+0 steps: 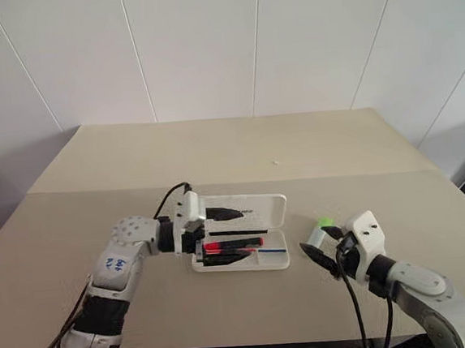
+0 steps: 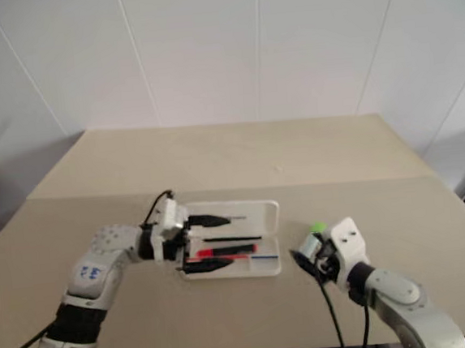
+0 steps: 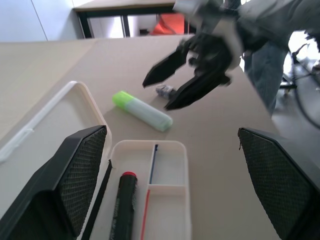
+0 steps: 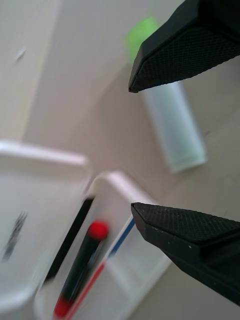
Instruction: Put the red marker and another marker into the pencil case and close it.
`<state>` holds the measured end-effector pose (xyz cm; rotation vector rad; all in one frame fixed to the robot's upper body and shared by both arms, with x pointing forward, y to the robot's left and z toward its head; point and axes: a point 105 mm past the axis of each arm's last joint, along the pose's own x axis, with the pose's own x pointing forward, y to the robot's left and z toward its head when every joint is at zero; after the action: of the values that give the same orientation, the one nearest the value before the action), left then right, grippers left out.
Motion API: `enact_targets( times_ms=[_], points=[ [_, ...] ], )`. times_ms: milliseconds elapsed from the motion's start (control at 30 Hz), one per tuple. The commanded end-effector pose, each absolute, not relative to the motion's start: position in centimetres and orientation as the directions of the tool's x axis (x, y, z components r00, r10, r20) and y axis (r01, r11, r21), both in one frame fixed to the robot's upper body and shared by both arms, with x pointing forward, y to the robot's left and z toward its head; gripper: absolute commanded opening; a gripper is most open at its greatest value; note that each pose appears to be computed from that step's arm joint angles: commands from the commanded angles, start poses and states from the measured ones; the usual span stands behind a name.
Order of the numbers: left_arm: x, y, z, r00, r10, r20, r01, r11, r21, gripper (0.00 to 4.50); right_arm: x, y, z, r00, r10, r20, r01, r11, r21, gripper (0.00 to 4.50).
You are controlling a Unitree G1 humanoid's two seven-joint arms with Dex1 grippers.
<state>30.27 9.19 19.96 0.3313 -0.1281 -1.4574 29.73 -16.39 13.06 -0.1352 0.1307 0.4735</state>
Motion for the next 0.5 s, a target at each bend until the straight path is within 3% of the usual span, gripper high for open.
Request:
enact_targets(
  times_ms=[33,267,500],
  points=[
    [28.4,10.3,21.4,0.035,-0.997,-0.063,0.948,0.013,0.317,4.48,30.4,-16.4,14.1,0.926,0.357,-0.125,-0.371,0.921,-0.117,4.5],
    [26.8,13.9,21.2,-0.058,-0.991,-0.122,0.953,-0.091,0.288,4.48,31.9,-16.5,14.2,0.967,0.214,-0.136,-0.23,0.967,-0.11,4.5],
    [28.0,16.6,21.2,0.053,-0.983,-0.175,0.946,-0.007,0.325,4.48,32.2,-16.1,14.0,0.962,0.203,-0.181,-0.222,0.971,-0.091,4.5]
  ],
)
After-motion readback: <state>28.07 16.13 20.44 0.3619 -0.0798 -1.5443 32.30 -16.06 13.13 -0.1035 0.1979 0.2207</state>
